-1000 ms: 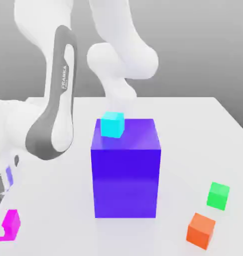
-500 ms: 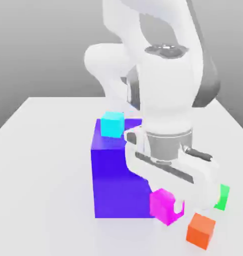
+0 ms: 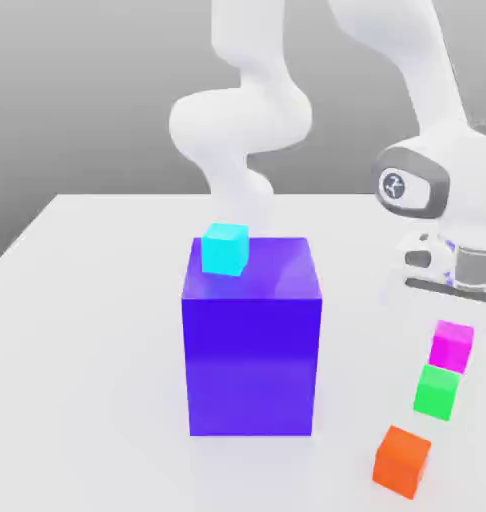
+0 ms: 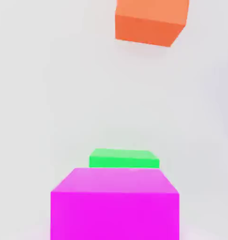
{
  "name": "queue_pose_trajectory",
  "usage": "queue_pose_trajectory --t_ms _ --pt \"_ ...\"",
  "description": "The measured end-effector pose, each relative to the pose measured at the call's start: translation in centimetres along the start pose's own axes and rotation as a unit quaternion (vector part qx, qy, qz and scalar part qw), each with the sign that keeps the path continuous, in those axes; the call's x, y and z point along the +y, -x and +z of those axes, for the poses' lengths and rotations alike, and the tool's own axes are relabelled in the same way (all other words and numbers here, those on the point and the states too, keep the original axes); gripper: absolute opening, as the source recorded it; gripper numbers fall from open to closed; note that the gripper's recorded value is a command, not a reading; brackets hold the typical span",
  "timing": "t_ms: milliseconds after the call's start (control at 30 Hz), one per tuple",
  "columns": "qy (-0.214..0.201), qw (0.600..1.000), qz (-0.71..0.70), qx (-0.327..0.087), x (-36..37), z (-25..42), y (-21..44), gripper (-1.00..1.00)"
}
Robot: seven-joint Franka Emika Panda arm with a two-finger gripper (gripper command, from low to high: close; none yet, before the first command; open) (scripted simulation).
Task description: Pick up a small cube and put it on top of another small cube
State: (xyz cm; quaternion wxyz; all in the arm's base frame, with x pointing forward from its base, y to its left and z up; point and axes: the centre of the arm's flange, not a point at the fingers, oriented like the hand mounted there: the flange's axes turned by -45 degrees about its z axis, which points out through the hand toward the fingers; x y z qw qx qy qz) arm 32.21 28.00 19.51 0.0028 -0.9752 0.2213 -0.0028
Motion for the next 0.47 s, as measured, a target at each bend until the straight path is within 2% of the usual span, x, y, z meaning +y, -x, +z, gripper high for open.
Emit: queue_pose_trajectory --t_ms 33,67,300,467 --pt "0.001 1.000 0.000 -0.001 0.1 0.7 0.1 -1.00" --pt "0.002 1.000 -0.001 -0.001 0.2 1.4 0.2 1.00" --pt "0.002 1.000 -0.001 -0.001 0.2 1.5 0.2 1.00" --pt "0.000 1.000 0.001 0.001 -0.1 -1.5 -0.1 1.00"
